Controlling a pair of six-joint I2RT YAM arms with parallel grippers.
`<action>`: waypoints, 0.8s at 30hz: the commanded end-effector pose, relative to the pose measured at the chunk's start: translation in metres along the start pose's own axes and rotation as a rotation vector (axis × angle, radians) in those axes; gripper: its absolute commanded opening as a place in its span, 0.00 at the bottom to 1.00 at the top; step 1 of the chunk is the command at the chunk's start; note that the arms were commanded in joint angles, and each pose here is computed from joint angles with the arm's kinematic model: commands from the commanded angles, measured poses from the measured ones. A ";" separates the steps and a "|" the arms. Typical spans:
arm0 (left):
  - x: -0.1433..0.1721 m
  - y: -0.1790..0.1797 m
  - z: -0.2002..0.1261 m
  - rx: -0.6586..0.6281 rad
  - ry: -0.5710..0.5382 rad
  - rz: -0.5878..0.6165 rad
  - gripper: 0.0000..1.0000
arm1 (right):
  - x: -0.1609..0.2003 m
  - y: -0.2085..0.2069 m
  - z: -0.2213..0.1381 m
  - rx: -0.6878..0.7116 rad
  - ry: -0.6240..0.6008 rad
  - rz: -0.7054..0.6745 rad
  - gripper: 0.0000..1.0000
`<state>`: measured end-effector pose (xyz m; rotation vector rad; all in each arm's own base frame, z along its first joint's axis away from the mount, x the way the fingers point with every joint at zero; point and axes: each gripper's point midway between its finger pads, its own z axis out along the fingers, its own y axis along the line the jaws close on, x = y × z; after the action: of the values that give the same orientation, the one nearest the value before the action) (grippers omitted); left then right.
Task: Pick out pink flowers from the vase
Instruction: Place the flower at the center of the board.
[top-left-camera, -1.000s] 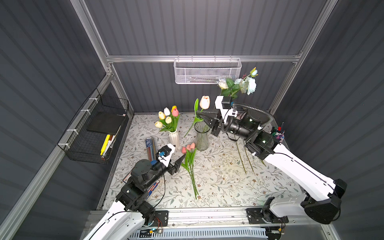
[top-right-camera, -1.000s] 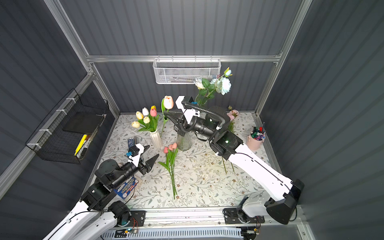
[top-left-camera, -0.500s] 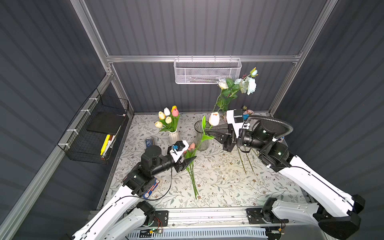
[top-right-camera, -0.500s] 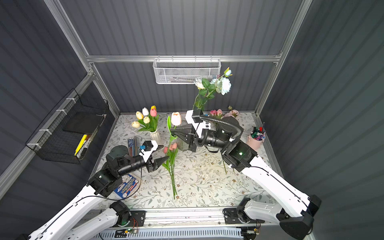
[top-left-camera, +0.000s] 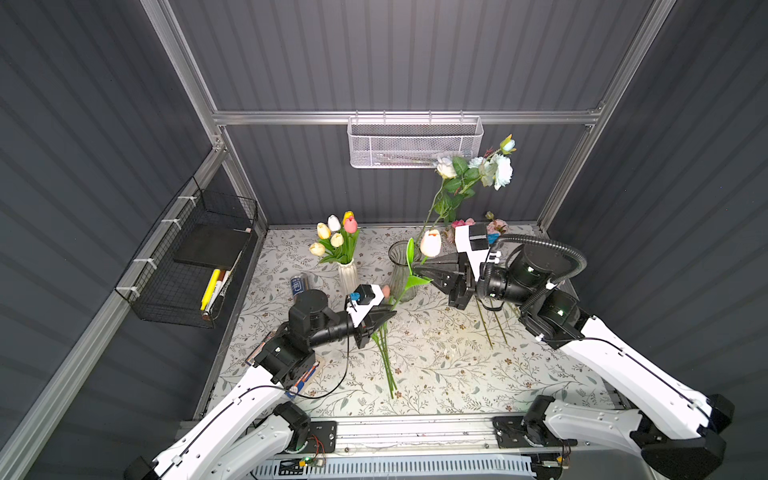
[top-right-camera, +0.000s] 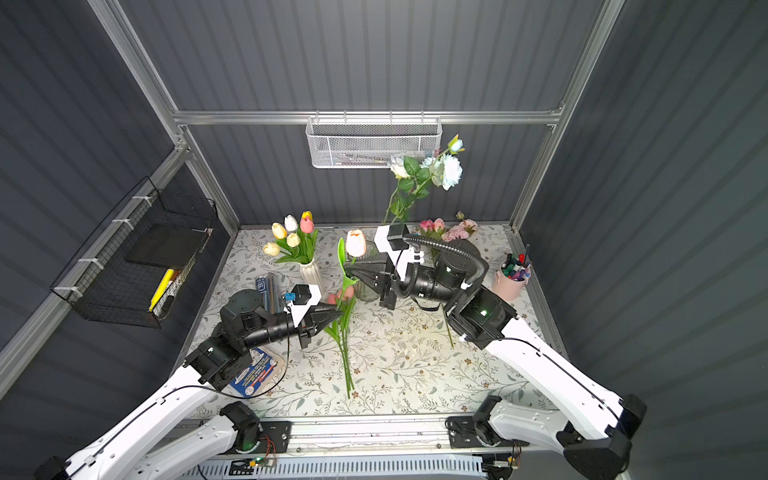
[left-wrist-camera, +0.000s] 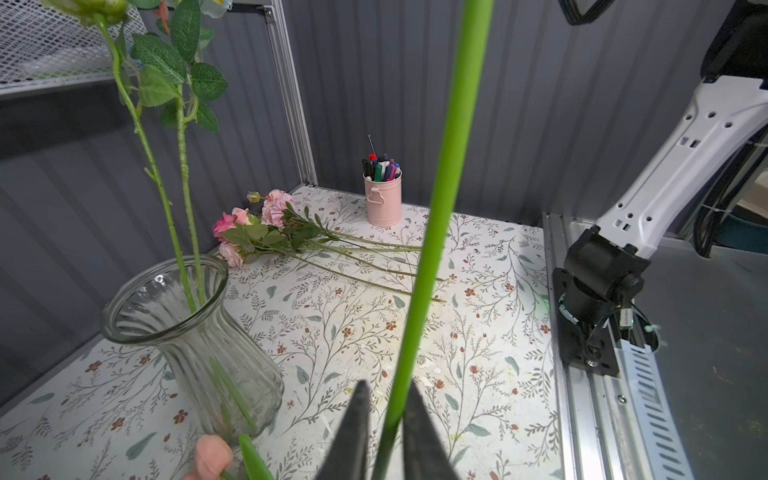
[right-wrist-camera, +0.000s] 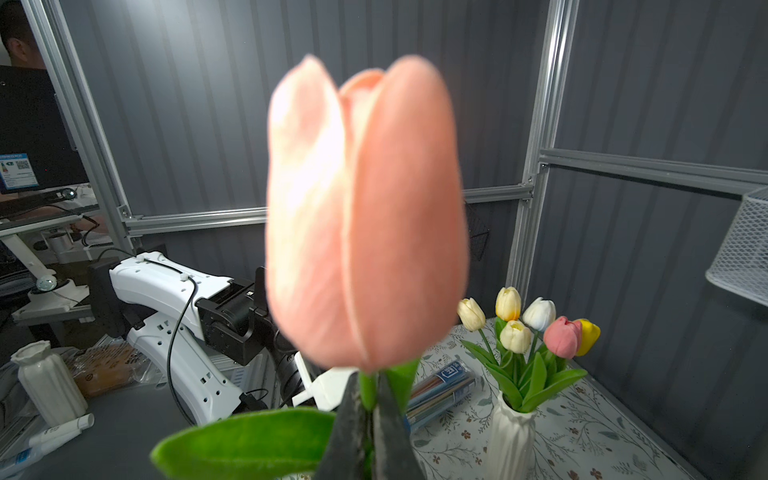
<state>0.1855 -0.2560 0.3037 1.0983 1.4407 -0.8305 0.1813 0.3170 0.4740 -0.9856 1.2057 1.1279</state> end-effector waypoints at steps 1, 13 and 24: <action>-0.008 -0.005 -0.002 0.018 -0.038 0.020 0.00 | -0.007 -0.001 0.001 0.005 -0.033 0.002 0.02; -0.010 0.004 -0.012 -0.076 -0.112 -0.054 0.00 | 0.014 -0.028 -0.018 0.216 -0.001 0.061 0.58; -0.021 0.013 -0.010 -0.092 -0.248 -0.198 0.00 | 0.071 -0.003 0.015 0.013 0.038 0.313 0.56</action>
<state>0.1924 -0.2461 0.3097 0.8353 1.4262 -0.9374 0.1989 0.3289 0.3935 -0.8288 1.4735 1.2422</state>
